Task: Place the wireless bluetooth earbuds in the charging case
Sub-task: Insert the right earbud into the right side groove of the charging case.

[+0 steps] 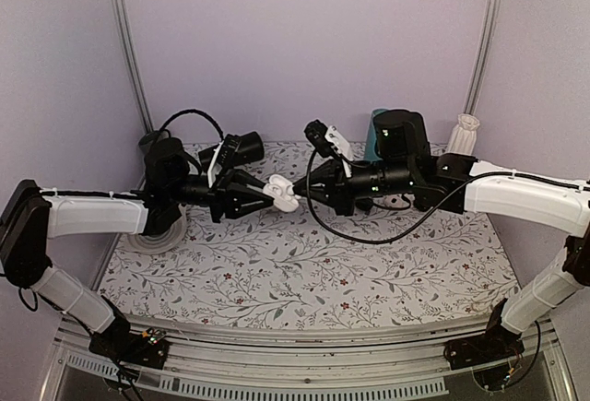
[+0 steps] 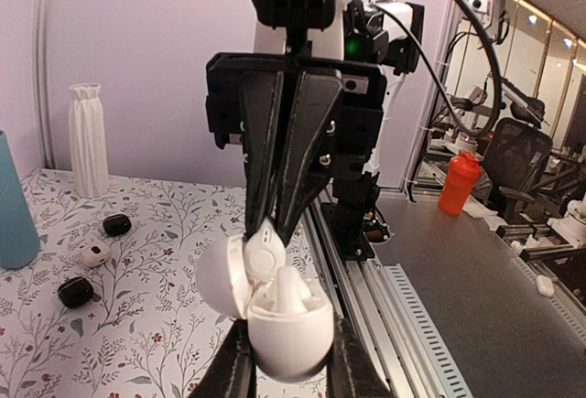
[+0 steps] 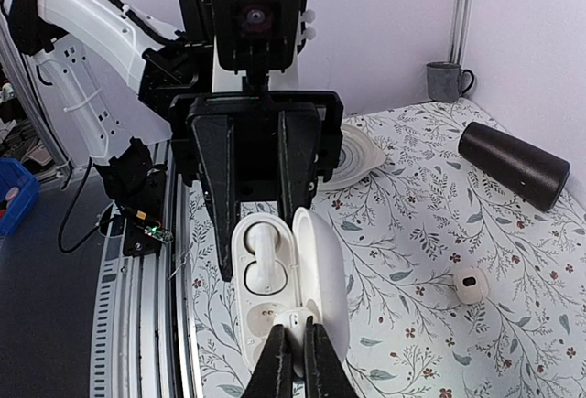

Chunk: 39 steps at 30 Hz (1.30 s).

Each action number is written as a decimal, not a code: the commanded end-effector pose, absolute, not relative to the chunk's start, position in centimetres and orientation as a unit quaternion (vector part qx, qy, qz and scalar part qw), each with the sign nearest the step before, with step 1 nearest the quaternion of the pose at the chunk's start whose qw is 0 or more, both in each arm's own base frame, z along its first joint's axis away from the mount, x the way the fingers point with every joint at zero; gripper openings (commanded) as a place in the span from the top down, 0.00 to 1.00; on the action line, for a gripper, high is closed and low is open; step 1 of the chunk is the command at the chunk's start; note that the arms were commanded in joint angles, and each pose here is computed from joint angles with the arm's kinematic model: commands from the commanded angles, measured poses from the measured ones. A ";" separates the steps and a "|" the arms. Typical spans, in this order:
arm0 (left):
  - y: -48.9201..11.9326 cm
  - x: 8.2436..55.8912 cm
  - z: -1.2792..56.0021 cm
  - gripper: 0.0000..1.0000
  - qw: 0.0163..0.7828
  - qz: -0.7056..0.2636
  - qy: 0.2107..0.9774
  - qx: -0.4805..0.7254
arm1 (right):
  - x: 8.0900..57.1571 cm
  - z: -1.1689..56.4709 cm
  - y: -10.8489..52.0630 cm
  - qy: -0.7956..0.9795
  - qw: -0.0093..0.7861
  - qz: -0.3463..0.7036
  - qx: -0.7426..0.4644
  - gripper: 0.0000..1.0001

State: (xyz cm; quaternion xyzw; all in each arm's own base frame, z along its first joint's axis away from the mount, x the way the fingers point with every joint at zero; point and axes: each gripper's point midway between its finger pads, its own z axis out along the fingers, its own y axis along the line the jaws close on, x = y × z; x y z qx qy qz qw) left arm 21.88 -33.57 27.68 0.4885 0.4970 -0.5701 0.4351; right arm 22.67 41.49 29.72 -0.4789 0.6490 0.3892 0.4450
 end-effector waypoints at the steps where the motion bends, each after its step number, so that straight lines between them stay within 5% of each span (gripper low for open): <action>1: -33.8 20.5 30.0 1.00 0.450 -0.573 0.456 0.511 | 22.8 30.3 40.5 0.646 0.460 0.389 -0.469 0.96; 39: -34.1 21.4 30.2 1.00 0.461 -0.565 0.464 0.503 | 21.3 30.6 41.4 0.630 0.444 0.413 -0.485 0.95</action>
